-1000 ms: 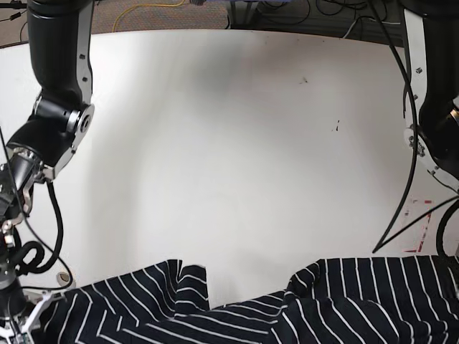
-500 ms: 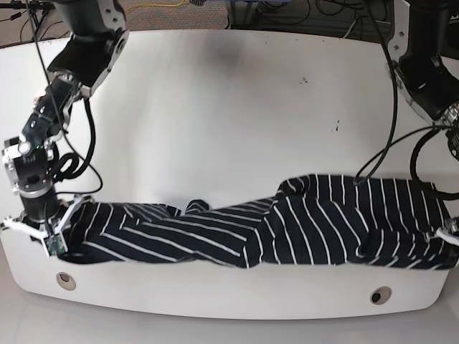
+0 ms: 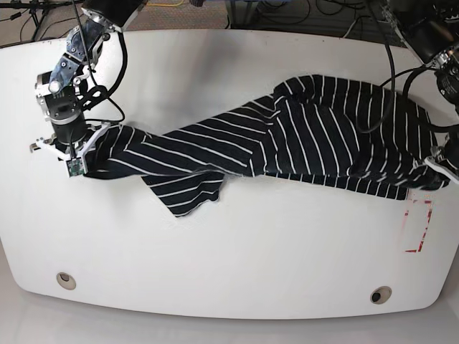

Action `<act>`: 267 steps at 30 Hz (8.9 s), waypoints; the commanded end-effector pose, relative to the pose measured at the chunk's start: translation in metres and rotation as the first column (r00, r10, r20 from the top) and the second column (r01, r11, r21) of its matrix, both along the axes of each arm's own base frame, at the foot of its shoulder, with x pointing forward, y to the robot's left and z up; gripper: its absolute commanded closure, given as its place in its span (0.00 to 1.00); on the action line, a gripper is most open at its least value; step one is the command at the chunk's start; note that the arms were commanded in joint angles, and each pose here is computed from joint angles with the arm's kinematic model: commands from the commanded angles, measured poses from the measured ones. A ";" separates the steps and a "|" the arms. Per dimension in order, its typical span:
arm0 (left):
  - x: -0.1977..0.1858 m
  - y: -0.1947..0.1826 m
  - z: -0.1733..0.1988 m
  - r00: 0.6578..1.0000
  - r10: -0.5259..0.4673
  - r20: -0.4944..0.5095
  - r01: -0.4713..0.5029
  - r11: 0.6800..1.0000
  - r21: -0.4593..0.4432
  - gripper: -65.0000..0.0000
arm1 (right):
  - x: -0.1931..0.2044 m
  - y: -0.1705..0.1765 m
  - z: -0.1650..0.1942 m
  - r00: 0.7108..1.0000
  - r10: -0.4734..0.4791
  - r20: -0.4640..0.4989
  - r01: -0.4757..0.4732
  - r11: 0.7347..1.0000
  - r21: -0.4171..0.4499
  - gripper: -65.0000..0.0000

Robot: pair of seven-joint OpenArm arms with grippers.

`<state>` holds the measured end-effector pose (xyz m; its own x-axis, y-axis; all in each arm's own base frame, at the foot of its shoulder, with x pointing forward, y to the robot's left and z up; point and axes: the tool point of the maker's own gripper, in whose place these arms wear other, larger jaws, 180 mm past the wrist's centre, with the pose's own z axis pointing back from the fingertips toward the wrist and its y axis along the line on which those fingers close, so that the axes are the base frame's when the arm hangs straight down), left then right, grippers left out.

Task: Fold the T-shirt properly
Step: 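Lower the shirt onto the table with both grippers, spreading it, then regrip the shirt edge with the right gripper near its corner, then slide the left gripper along the shirt edge and grasp its corner, then lift the shirt with both grippers and swing it up high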

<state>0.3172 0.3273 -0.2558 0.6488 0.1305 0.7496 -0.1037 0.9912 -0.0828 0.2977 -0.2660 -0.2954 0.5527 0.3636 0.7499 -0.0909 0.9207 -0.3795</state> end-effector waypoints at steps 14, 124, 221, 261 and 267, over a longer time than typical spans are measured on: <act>-0.068 0.015 -0.052 0.982 0.031 -0.188 -0.025 0.999 0.035 1.00 | -0.056 0.019 -0.041 0.995 0.013 -0.098 -0.002 0.994 0.111 1.00; 0.045 0.007 0.007 1.000 0.010 0.009 -0.010 1.000 0.021 0.18 | -0.038 0.071 -0.117 0.964 0.127 -0.234 -0.019 0.908 0.418 0.40; 0.081 -0.003 -0.187 0.953 0.027 -0.303 -0.039 0.999 -0.034 0.99 | -0.029 0.082 -0.111 0.969 0.140 -0.206 -0.036 0.899 0.437 1.00; 0.151 -0.037 0.088 0.971 -0.076 0.227 0.032 0.981 0.192 1.00 | 0.073 0.014 0.061 0.989 0.128 0.069 -0.132 0.989 0.061 0.99; 0.160 -0.038 0.162 0.922 -0.062 0.382 -0.019 0.979 0.204 1.00 | 0.104 0.012 0.112 0.977 0.174 0.123 -0.169 0.984 -0.050 0.99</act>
<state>0.4715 0.2874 -0.1446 0.4266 -0.0401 0.9036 -0.0703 0.9945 0.0774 0.3874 -0.2516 -0.2200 0.4602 0.4437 0.7690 -0.2215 0.8962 -0.3845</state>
